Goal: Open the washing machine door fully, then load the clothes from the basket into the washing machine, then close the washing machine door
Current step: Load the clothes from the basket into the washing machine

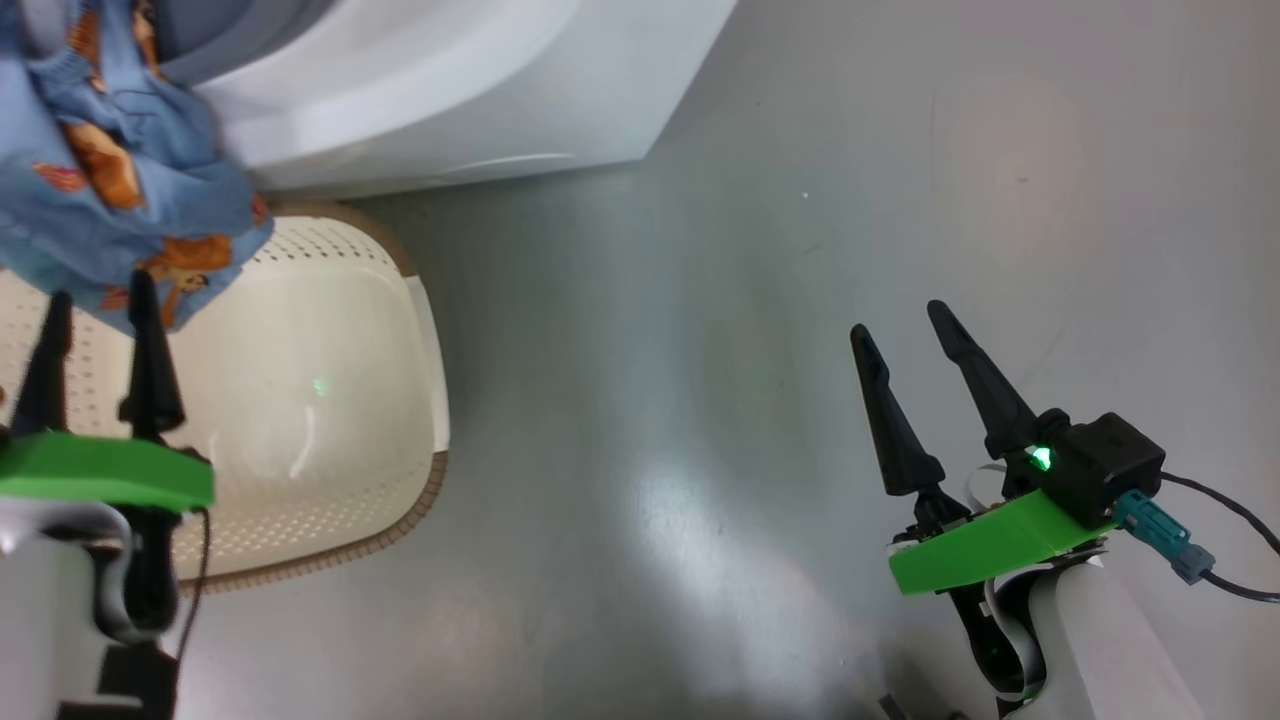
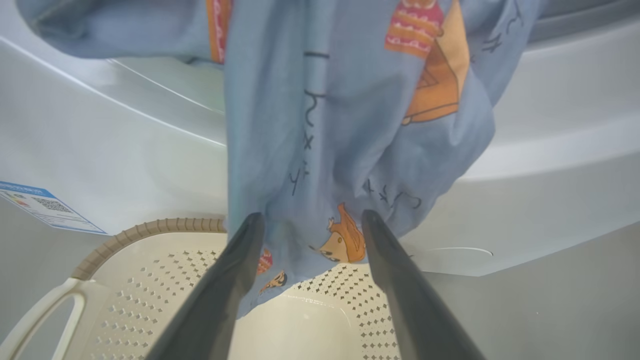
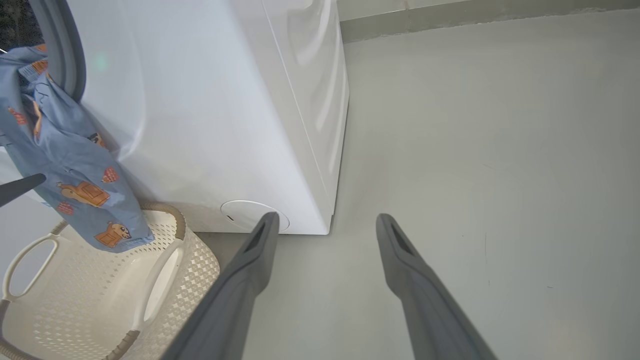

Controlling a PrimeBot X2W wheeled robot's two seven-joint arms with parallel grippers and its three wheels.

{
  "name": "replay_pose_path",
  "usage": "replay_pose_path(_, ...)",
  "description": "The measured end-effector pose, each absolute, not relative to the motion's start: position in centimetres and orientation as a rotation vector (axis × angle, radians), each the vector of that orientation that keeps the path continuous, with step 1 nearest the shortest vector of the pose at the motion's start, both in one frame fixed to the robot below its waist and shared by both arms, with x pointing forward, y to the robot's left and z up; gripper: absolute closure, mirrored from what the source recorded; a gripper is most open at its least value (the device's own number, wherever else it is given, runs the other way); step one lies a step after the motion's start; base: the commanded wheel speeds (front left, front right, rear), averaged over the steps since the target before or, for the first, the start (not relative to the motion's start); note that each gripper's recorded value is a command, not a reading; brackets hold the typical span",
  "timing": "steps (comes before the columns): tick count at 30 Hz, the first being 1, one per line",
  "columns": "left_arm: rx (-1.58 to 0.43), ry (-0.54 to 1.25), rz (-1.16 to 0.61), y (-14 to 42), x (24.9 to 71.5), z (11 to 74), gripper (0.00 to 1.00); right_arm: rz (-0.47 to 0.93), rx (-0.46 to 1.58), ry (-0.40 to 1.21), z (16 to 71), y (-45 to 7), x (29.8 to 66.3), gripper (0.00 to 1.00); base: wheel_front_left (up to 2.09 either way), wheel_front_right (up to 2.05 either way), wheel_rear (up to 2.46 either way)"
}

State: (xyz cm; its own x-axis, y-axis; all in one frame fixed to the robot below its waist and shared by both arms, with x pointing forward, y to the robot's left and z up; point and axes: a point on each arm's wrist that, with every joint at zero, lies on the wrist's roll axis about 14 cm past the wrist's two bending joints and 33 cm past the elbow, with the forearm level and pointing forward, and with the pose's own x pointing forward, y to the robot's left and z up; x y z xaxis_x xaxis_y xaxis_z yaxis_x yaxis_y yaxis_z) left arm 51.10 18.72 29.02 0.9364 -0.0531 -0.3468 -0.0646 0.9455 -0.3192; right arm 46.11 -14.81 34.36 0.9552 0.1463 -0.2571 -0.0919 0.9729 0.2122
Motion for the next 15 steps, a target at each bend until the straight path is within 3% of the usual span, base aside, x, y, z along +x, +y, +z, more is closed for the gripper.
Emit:
replay_pose_path(14,-0.372,0.367,-0.081,17.1,55.5,27.2,0.0,0.089,0.195,0.302,32.8,-16.0,46.2,0.0,0.0,0.0,0.0)
replay_pose_path(15,-0.372,0.364,-0.083,17.1,55.8,27.2,0.08,0.086,0.197,0.303,32.8,-16.1,46.2,0.0,0.0,0.0,0.0)
